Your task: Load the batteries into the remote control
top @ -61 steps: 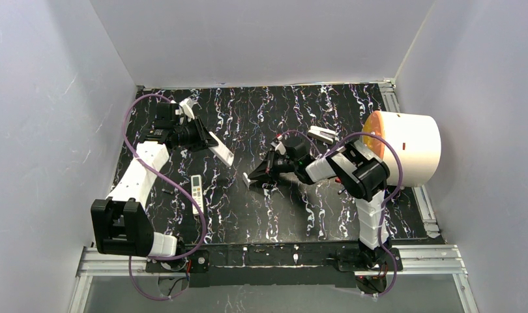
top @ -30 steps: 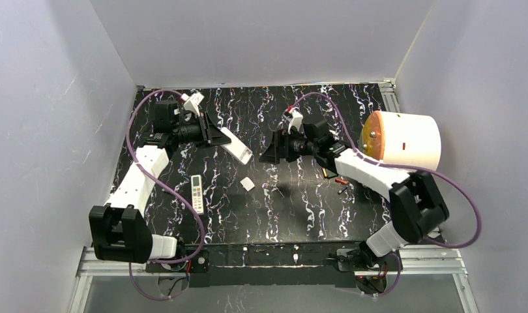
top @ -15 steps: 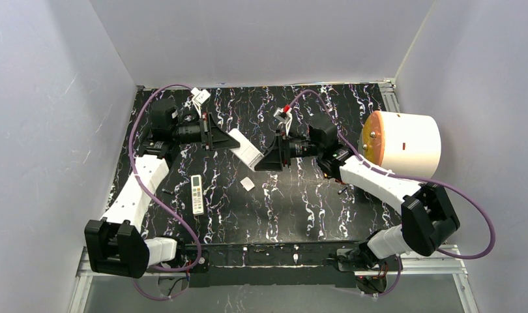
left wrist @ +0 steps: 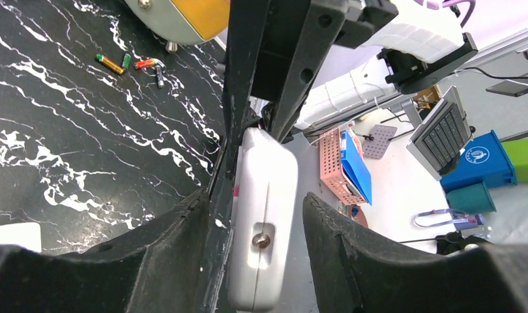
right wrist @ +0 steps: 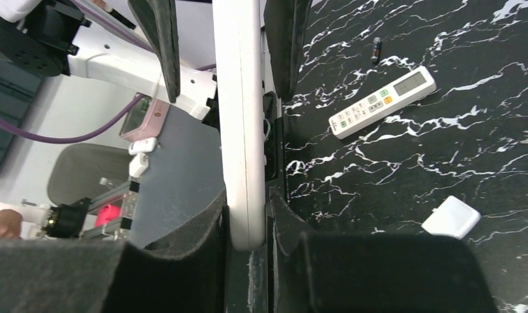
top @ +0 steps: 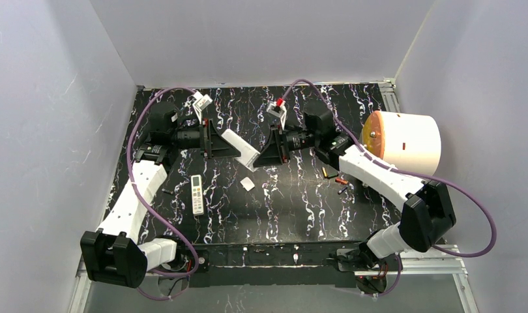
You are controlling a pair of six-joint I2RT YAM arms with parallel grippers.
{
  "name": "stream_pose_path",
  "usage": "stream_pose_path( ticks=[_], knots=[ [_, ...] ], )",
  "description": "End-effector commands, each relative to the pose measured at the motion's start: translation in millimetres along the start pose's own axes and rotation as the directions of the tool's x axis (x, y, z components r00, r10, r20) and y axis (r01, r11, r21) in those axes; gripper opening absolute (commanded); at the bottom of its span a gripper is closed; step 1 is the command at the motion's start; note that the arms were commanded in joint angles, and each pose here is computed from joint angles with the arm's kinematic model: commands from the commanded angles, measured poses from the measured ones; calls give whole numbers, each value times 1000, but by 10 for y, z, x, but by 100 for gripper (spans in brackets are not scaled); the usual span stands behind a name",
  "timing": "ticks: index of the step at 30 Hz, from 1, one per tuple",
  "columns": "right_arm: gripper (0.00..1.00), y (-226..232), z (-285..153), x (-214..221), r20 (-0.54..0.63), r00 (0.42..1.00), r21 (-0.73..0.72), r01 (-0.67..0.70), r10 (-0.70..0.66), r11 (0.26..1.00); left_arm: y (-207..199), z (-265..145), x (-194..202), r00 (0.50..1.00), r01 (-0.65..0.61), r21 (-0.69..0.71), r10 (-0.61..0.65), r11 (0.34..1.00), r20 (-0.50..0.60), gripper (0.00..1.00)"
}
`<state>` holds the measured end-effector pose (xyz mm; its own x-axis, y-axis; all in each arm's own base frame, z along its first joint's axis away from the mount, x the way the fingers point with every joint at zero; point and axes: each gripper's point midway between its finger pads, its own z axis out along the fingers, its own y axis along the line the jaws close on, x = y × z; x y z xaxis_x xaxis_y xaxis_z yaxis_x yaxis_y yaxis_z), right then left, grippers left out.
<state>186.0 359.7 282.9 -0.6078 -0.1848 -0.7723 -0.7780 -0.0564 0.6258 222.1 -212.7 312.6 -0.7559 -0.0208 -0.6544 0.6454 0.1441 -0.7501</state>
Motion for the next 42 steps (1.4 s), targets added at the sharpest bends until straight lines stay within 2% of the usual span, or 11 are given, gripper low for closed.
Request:
stream_pose_path(
  ticks=[1, 9, 15, 20, 24, 25, 29, 32, 36, 39, 42],
  knots=[
    [10, 17, -25, 38, -95, 992, -1, 89, -88, 996, -108, -22, 112, 999, -12, -6, 11, 1000, -38, 51],
    [10, -65, -40, 259, -219, 971, 10, 102, -97, 995, -93, -45, 174, 997, -43, -40, 41, 998, -61, 51],
    [10, -72, -16, 286, -236, 967, 18, 99, -92, 995, -92, 12, 301, 993, -50, -29, 47, 998, -107, 36],
    [10, -55, 18, 295, -249, 964, 6, 103, -98, 995, -86, 83, 430, 985, -46, -24, 41, 999, -167, 31],
    [11, -44, 21, 319, -256, 962, 6, 96, -91, 995, -91, 90, 435, 983, -62, -22, 57, 998, -173, 12],
    [20, -47, 16, 318, -255, 962, 11, 98, -92, 995, -99, 89, 429, 983, -69, -20, 65, 997, -172, 2],
    [68, -109, -16, 288, -235, 966, 75, 124, -103, 989, -29, 74, 382, 983, -109, -82, 95, 991, -158, 0],
    [82, -292, -105, 186, -178, 980, 235, 135, -94, 962, 248, 32, 256, 987, -141, -262, 114, 955, -116, 0],
    [84, -715, -482, -7, -3, 1000, 558, 25, -28, 829, 715, -133, 59, 995, -94, -539, 100, 837, -18, 0],
    [82, -1097, -1017, -56, 192, 981, 790, -152, -5, 593, 985, -297, -27, 993, -13, -683, 87, 731, 75, 0],
    [73, -1392, -1558, 119, 296, 955, 916, -286, 5, 280, 1122, -397, -50, 985, 47, -740, 91, 671, 145, 0]
  ],
)
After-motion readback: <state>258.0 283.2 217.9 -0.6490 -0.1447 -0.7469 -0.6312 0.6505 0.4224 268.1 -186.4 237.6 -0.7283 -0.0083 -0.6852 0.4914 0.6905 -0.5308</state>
